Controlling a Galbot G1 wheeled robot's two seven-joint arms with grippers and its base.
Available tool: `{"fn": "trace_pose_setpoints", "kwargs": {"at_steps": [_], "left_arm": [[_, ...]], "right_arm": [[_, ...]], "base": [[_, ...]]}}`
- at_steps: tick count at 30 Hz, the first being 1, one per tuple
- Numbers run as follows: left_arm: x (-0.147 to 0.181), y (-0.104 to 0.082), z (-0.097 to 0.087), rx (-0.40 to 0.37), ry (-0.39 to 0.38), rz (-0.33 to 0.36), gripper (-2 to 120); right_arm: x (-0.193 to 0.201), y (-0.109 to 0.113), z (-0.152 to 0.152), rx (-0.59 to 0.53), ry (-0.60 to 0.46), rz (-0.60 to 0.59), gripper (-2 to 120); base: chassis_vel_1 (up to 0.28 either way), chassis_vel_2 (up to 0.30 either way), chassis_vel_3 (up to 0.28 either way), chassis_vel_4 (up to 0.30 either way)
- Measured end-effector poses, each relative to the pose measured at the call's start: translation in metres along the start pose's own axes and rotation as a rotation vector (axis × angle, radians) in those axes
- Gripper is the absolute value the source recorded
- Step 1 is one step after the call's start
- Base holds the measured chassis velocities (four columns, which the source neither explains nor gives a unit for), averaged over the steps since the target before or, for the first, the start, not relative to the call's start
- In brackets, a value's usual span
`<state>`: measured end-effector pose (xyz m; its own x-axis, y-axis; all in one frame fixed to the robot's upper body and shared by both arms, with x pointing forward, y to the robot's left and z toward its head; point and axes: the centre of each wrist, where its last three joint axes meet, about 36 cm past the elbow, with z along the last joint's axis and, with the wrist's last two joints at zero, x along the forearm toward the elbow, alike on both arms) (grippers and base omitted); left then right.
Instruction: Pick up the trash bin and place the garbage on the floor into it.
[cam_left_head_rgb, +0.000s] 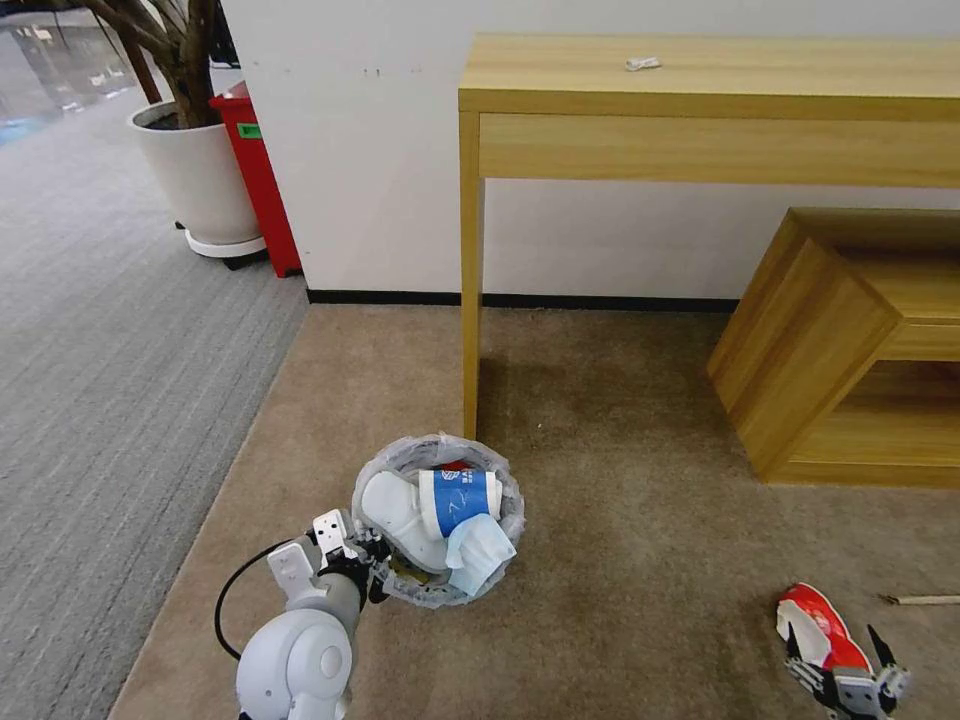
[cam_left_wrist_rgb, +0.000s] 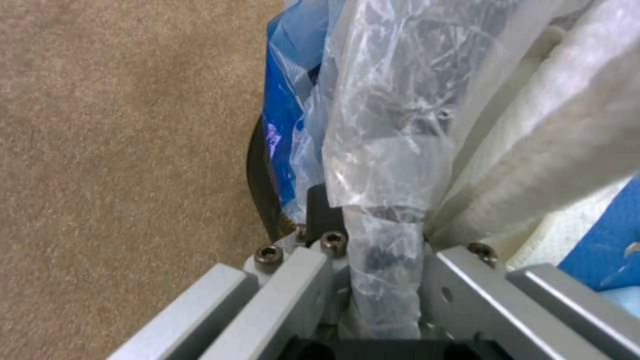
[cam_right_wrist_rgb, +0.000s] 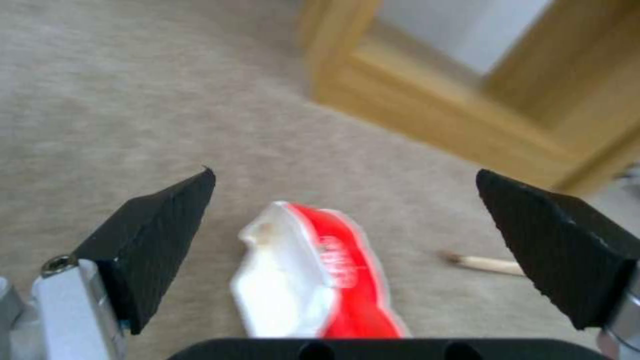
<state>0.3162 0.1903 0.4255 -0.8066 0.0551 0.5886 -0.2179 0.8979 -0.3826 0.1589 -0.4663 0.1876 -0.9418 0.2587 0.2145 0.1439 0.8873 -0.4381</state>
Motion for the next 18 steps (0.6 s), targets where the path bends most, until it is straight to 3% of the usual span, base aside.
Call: {"fn": "trace_pose_setpoints", "kwargs": {"at_steps": [7, 18], "left_arm": [[0.000, -0.001, 0.002, 0.000, 0.002, 0.002, 0], [0.005, 0.000, 0.001, 0.000, -0.008, -0.002, 0]], "right_arm": [[-0.012, -0.034, 0.018, -0.015, -0.047, -0.215, 100], [0.001, -0.060, 0.037, 0.086, 0.025, -0.205, 95]], "base": [[0.000, 0.000, 0.000, 0.000], [0.000, 0.000, 0.000, 0.000]]}}
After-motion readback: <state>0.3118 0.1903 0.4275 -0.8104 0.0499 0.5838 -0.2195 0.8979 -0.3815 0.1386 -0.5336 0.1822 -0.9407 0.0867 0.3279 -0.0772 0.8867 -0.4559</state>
